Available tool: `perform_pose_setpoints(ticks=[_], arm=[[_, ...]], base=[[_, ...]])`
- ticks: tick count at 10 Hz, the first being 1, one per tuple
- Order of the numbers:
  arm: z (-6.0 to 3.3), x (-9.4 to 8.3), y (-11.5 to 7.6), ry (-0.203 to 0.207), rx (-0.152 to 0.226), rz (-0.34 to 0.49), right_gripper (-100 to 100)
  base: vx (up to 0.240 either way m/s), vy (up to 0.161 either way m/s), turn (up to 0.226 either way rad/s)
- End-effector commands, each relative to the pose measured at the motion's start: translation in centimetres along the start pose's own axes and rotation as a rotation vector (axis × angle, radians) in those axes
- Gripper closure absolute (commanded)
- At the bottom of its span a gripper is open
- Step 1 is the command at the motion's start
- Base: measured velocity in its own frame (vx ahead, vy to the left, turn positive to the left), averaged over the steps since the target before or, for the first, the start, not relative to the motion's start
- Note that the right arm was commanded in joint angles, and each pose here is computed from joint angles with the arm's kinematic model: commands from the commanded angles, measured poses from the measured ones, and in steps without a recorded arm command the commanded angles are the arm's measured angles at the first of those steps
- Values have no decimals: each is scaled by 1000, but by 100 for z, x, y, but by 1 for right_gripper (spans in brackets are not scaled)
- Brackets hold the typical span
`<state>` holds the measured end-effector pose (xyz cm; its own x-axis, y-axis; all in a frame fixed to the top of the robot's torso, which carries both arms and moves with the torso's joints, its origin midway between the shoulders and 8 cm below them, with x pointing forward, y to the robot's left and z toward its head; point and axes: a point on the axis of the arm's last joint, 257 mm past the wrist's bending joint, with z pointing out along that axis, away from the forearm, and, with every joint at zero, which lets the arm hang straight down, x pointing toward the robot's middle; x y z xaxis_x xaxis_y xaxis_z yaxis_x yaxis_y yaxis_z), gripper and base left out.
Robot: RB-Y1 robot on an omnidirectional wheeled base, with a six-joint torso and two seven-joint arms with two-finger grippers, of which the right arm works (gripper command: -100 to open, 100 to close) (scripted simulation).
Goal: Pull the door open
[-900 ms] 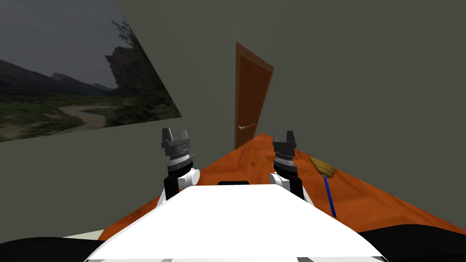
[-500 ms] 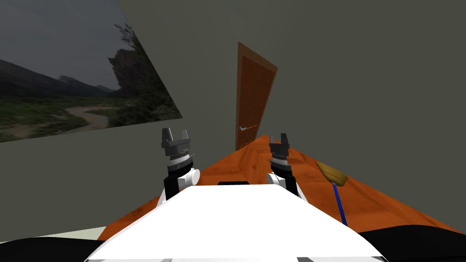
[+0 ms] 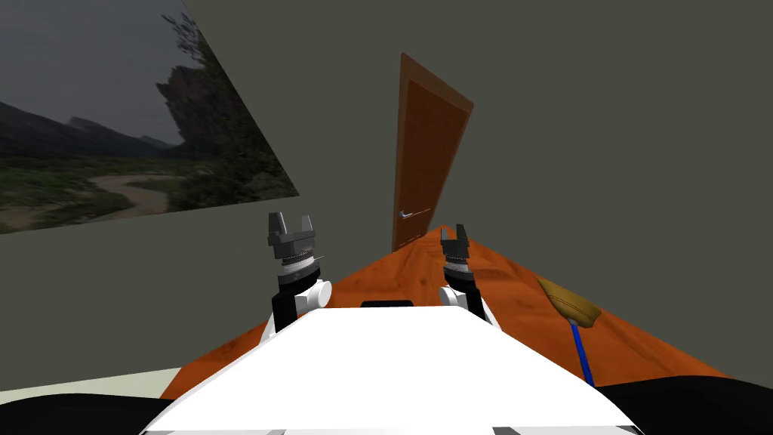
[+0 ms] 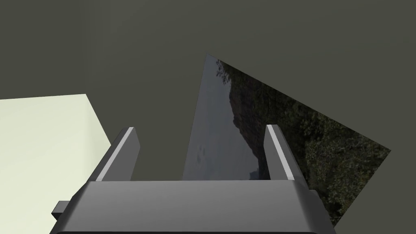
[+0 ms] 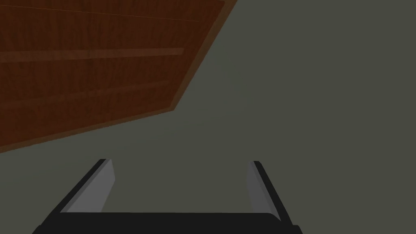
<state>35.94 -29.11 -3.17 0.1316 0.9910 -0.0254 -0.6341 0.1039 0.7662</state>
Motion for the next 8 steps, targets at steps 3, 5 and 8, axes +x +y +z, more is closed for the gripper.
perform_pose_setpoints(ticks=[3,5,8], arm=[[-87,79,-322,23,48,39,-100],[-131,97,-451,29,71,49,-100],[-219,162,-731,50,116,80,-100]], base=[[86,-53,104],[59,-30,58],[84,-65,117]])
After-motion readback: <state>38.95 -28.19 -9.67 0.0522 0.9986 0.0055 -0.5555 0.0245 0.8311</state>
